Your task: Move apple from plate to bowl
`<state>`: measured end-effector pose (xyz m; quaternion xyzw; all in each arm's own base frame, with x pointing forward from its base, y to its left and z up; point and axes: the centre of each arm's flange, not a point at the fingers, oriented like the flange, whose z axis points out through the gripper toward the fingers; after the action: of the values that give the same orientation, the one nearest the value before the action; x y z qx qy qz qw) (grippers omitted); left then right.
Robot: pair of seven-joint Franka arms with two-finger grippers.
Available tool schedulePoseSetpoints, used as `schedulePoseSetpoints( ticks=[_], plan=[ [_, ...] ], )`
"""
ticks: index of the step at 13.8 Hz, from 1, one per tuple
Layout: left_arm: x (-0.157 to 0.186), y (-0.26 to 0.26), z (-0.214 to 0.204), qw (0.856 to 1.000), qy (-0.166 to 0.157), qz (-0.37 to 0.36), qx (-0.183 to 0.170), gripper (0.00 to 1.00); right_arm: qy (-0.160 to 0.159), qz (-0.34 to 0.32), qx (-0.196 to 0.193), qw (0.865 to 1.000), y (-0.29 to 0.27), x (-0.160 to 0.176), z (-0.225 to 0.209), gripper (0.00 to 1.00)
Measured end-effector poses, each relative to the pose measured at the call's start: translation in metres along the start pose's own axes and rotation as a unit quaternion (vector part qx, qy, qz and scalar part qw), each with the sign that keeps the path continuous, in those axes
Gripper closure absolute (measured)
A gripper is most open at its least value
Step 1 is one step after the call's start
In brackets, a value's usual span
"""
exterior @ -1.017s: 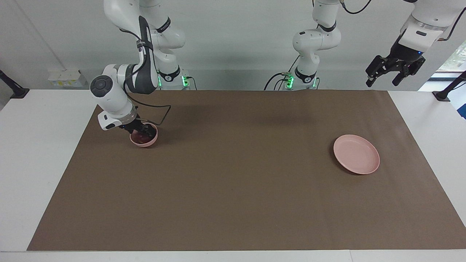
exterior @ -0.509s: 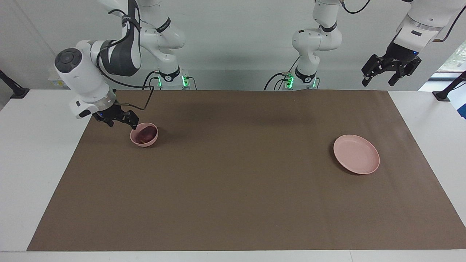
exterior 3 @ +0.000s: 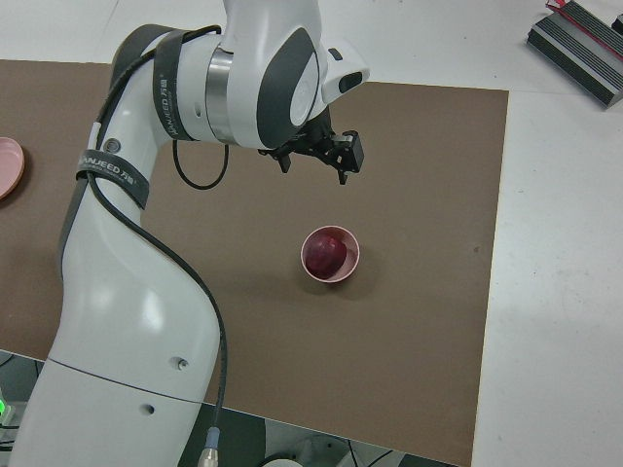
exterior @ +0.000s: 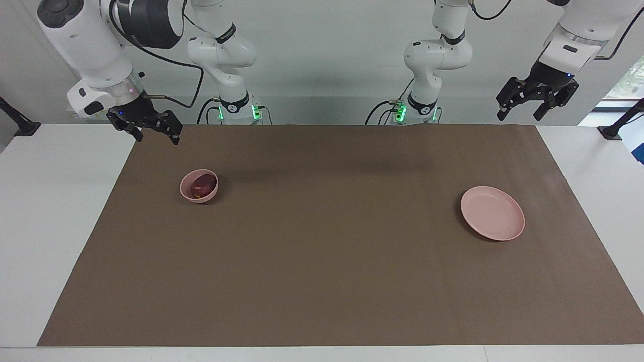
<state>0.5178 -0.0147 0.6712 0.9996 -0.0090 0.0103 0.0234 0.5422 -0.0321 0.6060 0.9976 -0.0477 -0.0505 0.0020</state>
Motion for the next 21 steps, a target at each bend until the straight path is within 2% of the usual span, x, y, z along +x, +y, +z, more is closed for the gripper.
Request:
schedulePoseSetpoints(
  ticks=[5, 9, 21],
  plan=[
    [-0.002, -0.009, 0.003, 1.000, -0.011, -0.001, 0.011, 0.00, 0.004, -0.012, -0.001, 1.000, -0.015, -0.013, -0.037, 0.00],
    [-0.003, -0.009, 0.007, 1.000, -0.022, 0.001, 0.013, 0.00, 0.004, -0.011, -0.001, 1.000, -0.013, -0.012, -0.037, 0.00],
    [-0.002, -0.016, 0.009, 1.000, -0.024, -0.004, 0.013, 0.00, 0.020, 0.009, 0.001, 1.000, 0.007, -0.008, -0.040, 0.00]
  ],
)
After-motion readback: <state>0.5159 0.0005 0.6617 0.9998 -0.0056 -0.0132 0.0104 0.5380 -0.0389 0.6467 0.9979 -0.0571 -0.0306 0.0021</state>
